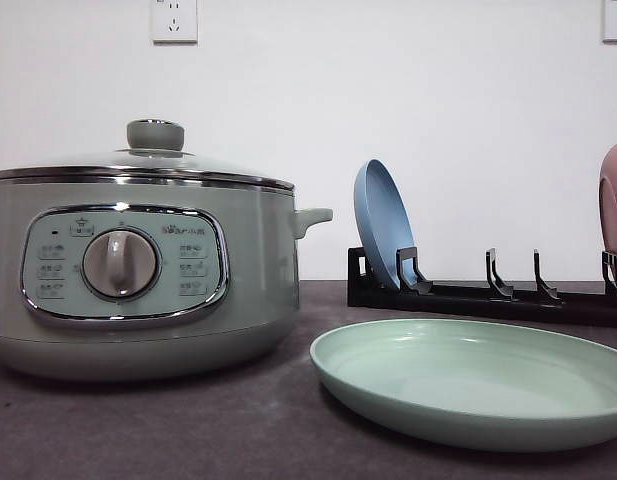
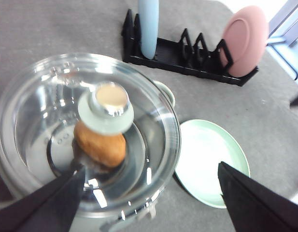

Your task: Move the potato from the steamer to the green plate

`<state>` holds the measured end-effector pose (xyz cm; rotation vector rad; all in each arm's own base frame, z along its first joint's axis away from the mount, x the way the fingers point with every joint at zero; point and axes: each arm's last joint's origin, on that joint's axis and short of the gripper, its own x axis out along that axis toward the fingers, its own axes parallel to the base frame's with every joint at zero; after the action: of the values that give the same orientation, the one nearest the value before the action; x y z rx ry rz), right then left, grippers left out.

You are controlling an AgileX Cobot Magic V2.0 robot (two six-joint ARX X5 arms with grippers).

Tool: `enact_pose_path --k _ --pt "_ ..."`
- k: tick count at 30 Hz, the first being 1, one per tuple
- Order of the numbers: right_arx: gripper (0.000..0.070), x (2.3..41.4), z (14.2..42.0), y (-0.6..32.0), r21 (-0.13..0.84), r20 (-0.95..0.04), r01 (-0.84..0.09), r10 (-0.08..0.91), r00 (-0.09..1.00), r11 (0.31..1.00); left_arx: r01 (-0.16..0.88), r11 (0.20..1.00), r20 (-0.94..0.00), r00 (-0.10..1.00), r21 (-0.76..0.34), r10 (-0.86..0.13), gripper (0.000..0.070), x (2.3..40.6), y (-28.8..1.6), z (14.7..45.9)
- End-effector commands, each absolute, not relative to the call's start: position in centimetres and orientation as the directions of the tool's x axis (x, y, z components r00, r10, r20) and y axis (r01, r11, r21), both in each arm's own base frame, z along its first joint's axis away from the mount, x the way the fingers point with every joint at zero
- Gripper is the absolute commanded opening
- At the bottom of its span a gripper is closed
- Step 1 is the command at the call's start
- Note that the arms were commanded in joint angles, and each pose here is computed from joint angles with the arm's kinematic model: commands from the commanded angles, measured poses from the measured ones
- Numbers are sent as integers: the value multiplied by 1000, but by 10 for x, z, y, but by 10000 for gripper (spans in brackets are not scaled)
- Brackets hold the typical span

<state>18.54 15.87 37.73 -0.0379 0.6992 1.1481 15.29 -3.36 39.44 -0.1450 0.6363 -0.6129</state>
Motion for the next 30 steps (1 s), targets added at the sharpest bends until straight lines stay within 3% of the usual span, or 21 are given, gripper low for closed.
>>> enact_pose_path --k 1,7,12,21,30 --pt "295 187 381 161 305 -518 -854 826 223 421 482 826 -522 644 -292 -560 555 163 -37 409" --pt "295 187 380 161 307 -522 -853 824 220 422 455 863 -651 590 -219 -477 555 206 -59 431" --pt "295 186 379 161 311 -528 -851 821 217 425 456 874 -738 529 -170 -419 554 242 -84 432" --pt "295 186 379 161 311 -529 -850 821 217 425 448 890 -851 432 -85 -299 553 289 -122 399" --pt "295 186 379 160 314 -535 -848 818 213 426 446 895 -904 368 -31 -215 550 313 -142 367"
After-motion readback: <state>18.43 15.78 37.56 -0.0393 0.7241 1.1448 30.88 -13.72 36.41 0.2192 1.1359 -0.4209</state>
